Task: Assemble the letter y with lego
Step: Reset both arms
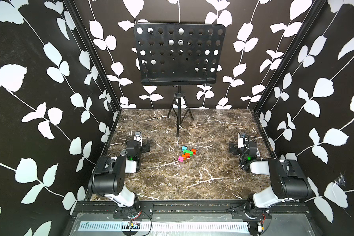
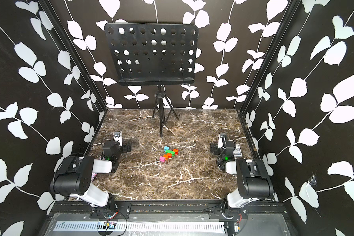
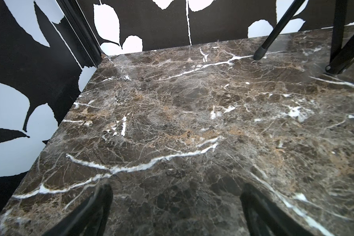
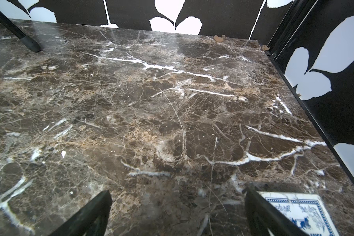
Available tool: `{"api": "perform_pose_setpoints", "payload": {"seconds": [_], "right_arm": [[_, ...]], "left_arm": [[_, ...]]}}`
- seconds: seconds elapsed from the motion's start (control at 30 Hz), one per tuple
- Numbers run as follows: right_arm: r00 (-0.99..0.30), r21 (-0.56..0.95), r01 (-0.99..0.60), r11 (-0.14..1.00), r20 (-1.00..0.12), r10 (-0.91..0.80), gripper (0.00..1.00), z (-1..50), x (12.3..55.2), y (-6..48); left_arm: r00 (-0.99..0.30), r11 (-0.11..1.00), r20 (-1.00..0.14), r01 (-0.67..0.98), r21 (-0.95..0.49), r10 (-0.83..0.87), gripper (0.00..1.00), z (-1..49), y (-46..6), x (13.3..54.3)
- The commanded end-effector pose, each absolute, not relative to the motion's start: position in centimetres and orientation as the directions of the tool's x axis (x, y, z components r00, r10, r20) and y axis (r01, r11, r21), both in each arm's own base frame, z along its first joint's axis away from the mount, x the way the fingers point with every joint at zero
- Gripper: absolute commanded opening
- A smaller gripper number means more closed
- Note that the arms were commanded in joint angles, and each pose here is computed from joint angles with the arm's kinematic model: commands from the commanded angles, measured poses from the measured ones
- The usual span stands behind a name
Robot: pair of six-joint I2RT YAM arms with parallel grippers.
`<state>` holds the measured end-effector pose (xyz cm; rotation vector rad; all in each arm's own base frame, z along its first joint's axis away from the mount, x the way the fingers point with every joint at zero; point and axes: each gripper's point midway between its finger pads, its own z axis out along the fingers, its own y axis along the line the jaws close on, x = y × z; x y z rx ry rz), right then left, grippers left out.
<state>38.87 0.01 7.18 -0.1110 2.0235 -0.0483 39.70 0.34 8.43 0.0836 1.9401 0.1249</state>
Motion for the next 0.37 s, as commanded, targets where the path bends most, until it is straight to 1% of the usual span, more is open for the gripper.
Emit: {"api": "perform_pose_setpoints", "payload": {"seconds": [0.0,0.2,0.33], "right_arm": [[-0.371,-0.082,-0.054,0.995,-0.924,-0.097,0.99,9.1,39.7,0.0],[-0.371,-0.083,-0.055,0.995,-0.924,-0.097,0.99,9.1,39.7,0.0],[-0.368,-0.082,-0.054,0.995,-0.925,-0.097,0.99,9.2,39.7,0.0]], "left_arm": [[-0.329,0.992,-0.938,-0.014,0.122,0.111,0.99,9.7,0.4,39.9],[-0.335,0.992,-0.935,0.016,0.122,0.121,0.99,9.6,-0.1,40.0],[-0.345,0.989,-0.928,0.071,0.127,0.144,0.99,9.4,-0.9,40.3]]}}
